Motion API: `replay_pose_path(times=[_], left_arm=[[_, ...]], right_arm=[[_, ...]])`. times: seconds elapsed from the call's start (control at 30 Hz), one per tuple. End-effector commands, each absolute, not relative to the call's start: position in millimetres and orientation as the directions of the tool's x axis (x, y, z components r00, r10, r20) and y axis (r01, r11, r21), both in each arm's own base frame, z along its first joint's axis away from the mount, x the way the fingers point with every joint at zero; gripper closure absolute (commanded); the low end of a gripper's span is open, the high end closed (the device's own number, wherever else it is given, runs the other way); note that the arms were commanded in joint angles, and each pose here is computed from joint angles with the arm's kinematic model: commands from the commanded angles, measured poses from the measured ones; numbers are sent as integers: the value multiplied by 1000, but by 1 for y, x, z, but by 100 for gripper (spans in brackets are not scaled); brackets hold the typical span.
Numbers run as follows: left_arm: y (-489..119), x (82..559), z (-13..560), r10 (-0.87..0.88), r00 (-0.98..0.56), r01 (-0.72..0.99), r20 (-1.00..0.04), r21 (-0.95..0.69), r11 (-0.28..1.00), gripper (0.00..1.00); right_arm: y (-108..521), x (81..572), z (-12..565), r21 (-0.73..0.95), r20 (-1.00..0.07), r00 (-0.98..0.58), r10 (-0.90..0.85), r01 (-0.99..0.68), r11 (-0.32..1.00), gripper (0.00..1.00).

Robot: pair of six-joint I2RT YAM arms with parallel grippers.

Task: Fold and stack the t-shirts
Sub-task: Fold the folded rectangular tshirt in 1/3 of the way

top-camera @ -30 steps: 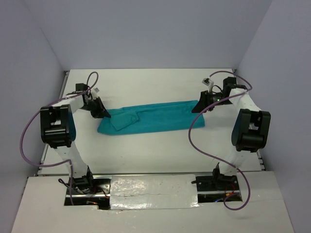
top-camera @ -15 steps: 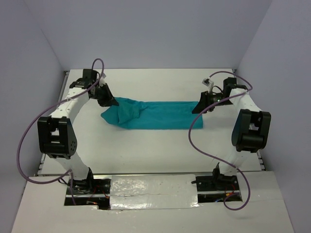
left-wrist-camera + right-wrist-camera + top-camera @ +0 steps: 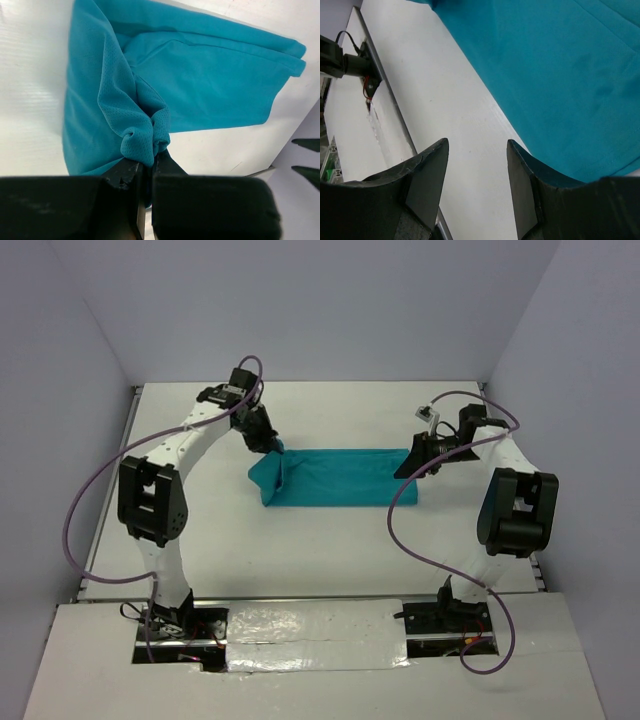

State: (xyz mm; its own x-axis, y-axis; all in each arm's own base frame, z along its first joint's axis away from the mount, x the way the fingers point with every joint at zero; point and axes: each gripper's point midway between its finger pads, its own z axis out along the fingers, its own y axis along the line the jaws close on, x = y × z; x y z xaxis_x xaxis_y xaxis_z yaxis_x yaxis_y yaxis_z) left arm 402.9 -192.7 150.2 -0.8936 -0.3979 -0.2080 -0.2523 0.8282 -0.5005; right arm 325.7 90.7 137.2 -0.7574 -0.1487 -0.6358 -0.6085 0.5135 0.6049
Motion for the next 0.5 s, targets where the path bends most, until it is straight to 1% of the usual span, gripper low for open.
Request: replay_pose_path(times=[0.0,0.07,0.1,0.23,0.47], left_arm=[[-205,408,152,-454,-872,-332,-182,-461,823,100],[-215,409,139,-451,-878,-350,-159,-428,833,100],[-221,414,145,-447,-878,-337,-174,-440,832,100],[-246,418,130,-422,-893,-329,-157,-412,850,100],[-272,424,125,-427,-891,-334,-153,-415,846,100]], right_arm=[[93,320,151,583,-677,-722,-145,-646,493,42],[94,319,151,585,-678,-721,-142,-647,489,42],[94,319,151,585,-678,-721,-143,-647,488,42],[94,317,150,586,-678,-721,-145,-648,486,42],[94,315,145,599,-670,-730,-137,-641,480,42]])
